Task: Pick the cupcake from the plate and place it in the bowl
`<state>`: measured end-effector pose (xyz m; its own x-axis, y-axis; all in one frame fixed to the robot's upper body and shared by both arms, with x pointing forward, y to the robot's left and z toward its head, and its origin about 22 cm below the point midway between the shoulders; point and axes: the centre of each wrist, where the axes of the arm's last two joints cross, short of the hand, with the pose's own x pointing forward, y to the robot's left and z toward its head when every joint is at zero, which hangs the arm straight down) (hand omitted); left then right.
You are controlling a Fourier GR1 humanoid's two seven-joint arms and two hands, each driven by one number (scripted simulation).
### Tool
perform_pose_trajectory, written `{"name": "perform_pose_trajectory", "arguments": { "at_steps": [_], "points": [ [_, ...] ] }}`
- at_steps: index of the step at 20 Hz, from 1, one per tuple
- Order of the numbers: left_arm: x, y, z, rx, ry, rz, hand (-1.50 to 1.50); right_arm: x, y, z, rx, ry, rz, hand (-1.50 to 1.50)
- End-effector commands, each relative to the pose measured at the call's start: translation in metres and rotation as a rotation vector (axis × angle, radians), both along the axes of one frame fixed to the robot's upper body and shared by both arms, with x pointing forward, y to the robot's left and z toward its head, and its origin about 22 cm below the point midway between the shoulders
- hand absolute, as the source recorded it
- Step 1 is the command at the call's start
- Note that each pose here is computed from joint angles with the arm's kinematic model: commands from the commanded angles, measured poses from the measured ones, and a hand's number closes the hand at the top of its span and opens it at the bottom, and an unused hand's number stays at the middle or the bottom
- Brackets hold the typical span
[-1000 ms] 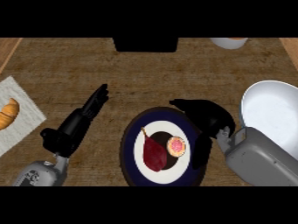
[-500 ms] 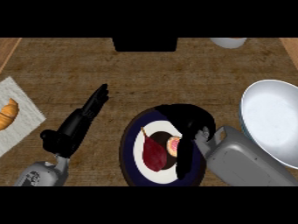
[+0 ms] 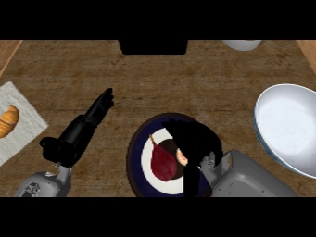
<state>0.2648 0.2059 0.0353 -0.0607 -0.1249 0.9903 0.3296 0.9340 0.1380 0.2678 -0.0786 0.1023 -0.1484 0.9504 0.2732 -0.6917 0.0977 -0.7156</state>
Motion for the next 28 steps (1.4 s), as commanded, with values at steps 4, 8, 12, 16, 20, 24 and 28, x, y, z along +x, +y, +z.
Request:
{"name": "perform_pose_trajectory", "arguments": {
  "at_steps": [4, 8, 12, 16, 20, 24, 28],
  "points": [
    [-0.002, -0.007, 0.001, 0.001, 0.008, 0.013, 0.00, -0.020, -0.003, -0.010, -0.047, -0.091, -0.038, -1.50],
    [-0.005, 0.003, -0.015, -0.004, -0.013, -0.007, 0.00, -0.010, -0.015, -0.018, -0.121, -0.158, -0.049, -1.50],
    [0.005, -0.022, -0.012, -0.006, -0.008, -0.016, 0.00, -0.011, -0.002, -0.041, -0.121, -0.157, -0.078, -1.50],
    [0.001, 0.001, -0.029, -0.011, 0.021, -0.012, 0.00, 0.000, -0.012, -0.055, -0.138, -0.132, -0.090, -1.50],
    [0.006, 0.000, -0.003, 0.012, 0.012, 0.006, 0.00, -0.002, -0.003, -0.055, -0.132, -0.105, -0.108, -1.50],
    [0.004, 0.011, 0.002, -0.003, 0.022, -0.020, 0.00, -0.012, -0.029, -0.069, -0.134, -0.123, -0.105, -1.50],
    [-0.002, -0.008, 0.002, 0.013, 0.010, 0.001, 0.00, 0.018, -0.016, -0.076, -0.107, -0.116, -0.101, -1.50]
  ]
}}
